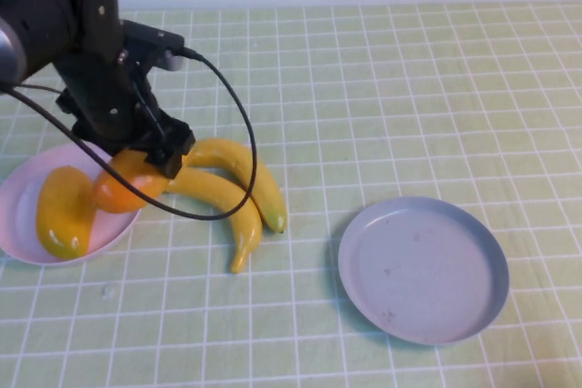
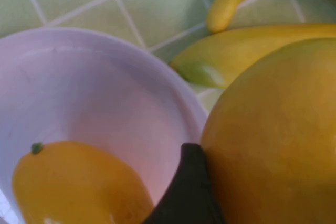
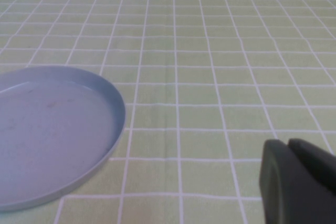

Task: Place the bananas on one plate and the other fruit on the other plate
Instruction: Put one type of fruit in the left plate

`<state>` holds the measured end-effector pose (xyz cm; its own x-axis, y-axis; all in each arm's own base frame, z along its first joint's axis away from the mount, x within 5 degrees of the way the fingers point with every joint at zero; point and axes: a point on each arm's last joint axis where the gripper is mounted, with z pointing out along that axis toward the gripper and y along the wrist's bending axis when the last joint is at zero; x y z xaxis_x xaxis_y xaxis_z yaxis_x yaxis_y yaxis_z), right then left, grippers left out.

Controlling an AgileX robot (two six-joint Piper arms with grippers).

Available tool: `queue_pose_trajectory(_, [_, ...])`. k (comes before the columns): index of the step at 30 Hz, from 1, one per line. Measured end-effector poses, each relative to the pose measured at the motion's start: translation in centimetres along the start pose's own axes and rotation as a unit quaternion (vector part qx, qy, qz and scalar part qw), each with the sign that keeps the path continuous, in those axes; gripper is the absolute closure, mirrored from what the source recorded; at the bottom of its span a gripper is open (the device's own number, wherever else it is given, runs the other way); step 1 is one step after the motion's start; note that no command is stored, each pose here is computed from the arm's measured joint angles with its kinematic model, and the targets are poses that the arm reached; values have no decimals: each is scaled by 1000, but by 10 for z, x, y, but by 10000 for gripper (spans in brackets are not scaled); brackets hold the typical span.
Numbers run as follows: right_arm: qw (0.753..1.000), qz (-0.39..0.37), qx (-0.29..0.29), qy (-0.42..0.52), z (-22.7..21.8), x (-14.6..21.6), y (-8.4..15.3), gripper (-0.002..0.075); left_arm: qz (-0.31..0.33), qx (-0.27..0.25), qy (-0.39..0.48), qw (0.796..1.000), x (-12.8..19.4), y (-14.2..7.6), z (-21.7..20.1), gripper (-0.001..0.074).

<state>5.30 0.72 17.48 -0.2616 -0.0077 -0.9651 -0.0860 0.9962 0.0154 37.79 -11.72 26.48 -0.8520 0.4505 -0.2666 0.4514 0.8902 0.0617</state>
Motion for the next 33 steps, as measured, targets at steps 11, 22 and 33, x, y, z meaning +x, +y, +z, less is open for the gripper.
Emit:
queue_pose_trajectory(11, [1000, 0, 0, 0, 0, 0, 0, 741, -123, -37, 57, 990, 9, 36, 35, 203])
queue_pose_trajectory(22, [1000, 0, 0, 0, 0, 0, 0, 741, -173, -80, 70, 979, 12, 43, 37, 193])
queue_pose_trajectory(33, [1000, 0, 0, 0, 0, 0, 0, 741, -165, -81, 85, 979, 15, 43, 37, 160])
